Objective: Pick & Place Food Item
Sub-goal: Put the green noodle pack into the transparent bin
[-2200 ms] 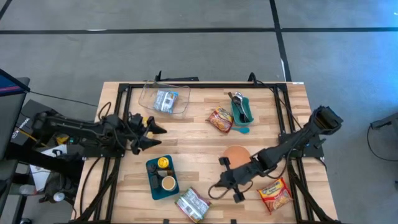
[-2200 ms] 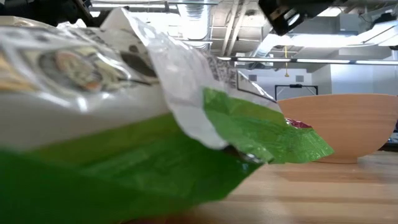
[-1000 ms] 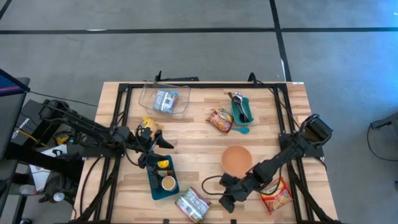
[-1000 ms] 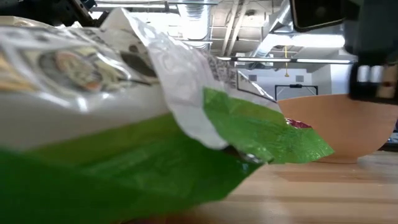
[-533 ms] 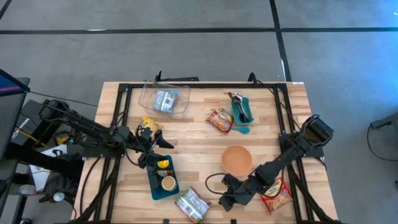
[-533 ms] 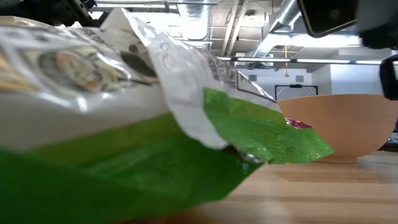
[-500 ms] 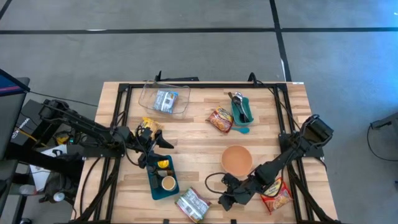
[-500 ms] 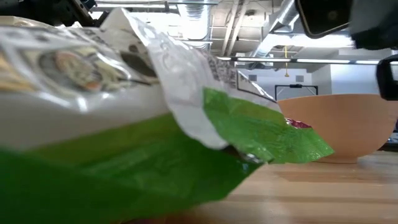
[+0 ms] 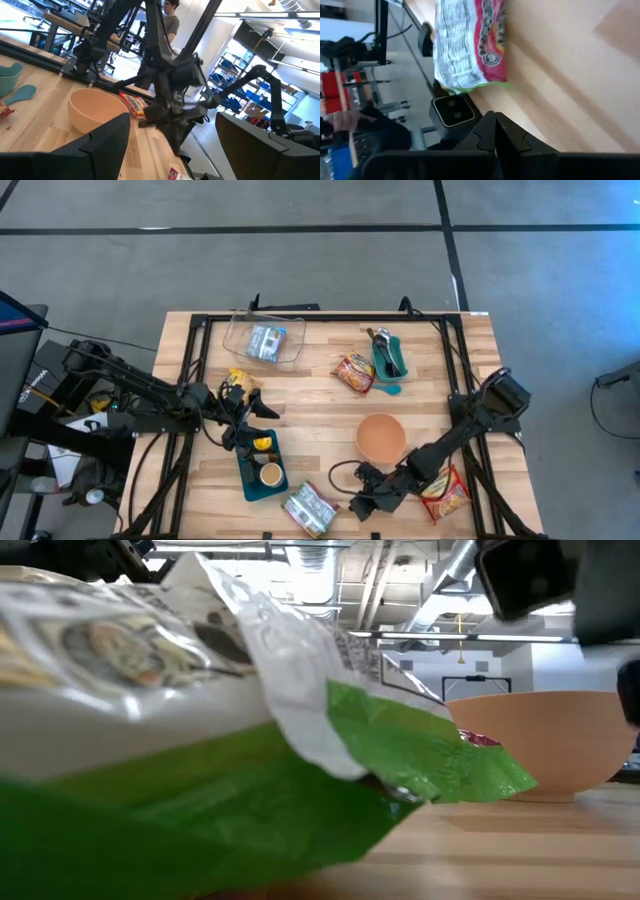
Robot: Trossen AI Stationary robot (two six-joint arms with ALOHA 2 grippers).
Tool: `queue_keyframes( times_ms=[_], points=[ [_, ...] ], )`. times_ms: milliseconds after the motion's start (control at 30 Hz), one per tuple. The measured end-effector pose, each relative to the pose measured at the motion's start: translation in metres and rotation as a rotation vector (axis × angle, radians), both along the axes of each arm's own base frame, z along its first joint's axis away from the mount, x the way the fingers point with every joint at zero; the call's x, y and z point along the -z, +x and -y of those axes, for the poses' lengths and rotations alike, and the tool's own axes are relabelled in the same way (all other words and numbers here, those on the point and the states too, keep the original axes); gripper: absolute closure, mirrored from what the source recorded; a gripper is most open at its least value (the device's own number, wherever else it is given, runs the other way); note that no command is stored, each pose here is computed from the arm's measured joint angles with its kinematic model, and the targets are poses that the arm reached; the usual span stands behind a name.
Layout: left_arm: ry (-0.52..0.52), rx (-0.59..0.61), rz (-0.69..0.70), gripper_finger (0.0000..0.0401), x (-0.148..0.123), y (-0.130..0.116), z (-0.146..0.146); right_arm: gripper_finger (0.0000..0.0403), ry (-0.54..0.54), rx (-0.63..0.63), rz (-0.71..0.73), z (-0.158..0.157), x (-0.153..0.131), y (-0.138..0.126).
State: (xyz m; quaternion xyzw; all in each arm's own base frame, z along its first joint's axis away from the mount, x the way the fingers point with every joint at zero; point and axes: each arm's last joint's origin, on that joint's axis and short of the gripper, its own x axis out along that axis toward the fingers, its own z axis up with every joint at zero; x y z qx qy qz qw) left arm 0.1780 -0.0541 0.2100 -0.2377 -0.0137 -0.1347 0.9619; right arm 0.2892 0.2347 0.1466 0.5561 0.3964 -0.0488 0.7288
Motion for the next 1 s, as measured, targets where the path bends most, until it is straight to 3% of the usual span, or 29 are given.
queue_keyframes(
  times_ms=[233,767,1000],
  points=[
    [-0.003,0.000,0.007,0.0111,-0.001,0.000,0.000,0.0403,0.061,-0.055,0.074,-0.014,0.016,0.024],
    [-0.003,0.000,0.009,0.0111,-0.001,0.000,0.000,0.0401,0.023,-0.059,-0.022,0.009,0.018,0.033],
    [-0.003,0.000,0.008,0.0111,-0.001,0.000,0.000,0.0340,0.041,-0.120,-0.039,0.012,0.019,0.035]
  ],
)
